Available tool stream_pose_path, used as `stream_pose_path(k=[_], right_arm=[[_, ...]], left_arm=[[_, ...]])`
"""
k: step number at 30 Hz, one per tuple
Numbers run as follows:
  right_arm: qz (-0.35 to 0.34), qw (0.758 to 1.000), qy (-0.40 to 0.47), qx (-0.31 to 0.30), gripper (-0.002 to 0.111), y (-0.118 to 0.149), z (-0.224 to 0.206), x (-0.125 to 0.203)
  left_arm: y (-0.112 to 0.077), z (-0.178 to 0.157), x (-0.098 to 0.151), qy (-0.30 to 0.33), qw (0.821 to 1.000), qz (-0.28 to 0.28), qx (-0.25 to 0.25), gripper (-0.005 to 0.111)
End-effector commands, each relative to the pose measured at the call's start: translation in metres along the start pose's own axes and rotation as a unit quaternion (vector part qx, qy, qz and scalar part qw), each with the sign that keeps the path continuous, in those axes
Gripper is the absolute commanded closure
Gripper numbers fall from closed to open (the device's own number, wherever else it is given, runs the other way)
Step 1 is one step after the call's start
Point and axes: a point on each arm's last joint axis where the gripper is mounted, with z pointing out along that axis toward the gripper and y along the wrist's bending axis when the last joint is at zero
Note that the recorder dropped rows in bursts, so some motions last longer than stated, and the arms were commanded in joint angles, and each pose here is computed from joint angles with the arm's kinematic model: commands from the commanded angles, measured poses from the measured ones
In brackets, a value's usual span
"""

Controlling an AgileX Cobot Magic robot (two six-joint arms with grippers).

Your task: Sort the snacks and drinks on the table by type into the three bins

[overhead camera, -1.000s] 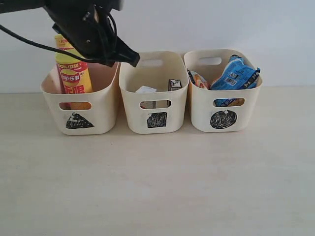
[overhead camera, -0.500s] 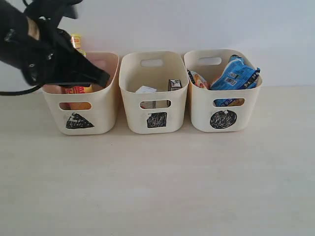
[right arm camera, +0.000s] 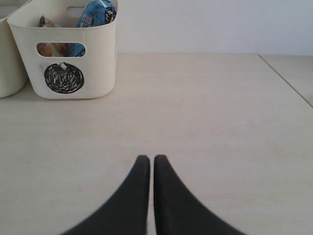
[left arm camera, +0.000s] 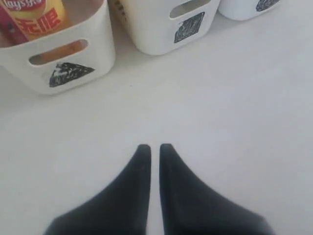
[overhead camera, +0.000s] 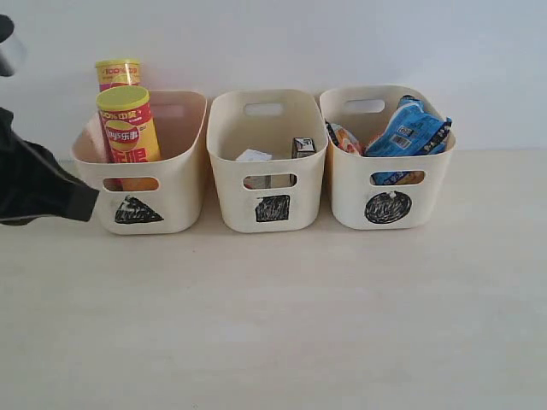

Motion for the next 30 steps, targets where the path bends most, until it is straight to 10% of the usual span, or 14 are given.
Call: stream_pose_path(k=[1,13,30], right_arm=[[-0.005,1.000,-0.002,0.003,0.108,0.000,0.000,0.001],[-0.005,1.000,-0.002,0.003,0.108,0.000,0.000,0.001],[-0.005,1.000,-0.002,0.003,0.108,0.000,0.000,0.001]], left_arm=[[-0.001,-0.003,0.007,0.005,1.000,-0.023,0.010,0.103],[0.001,-0.009,0.056,-0.154,0.986,0.057,0.028,0.103],[0.028,-0.030,0.136,-0.281,0.959,0.002,-0.033,0.103]])
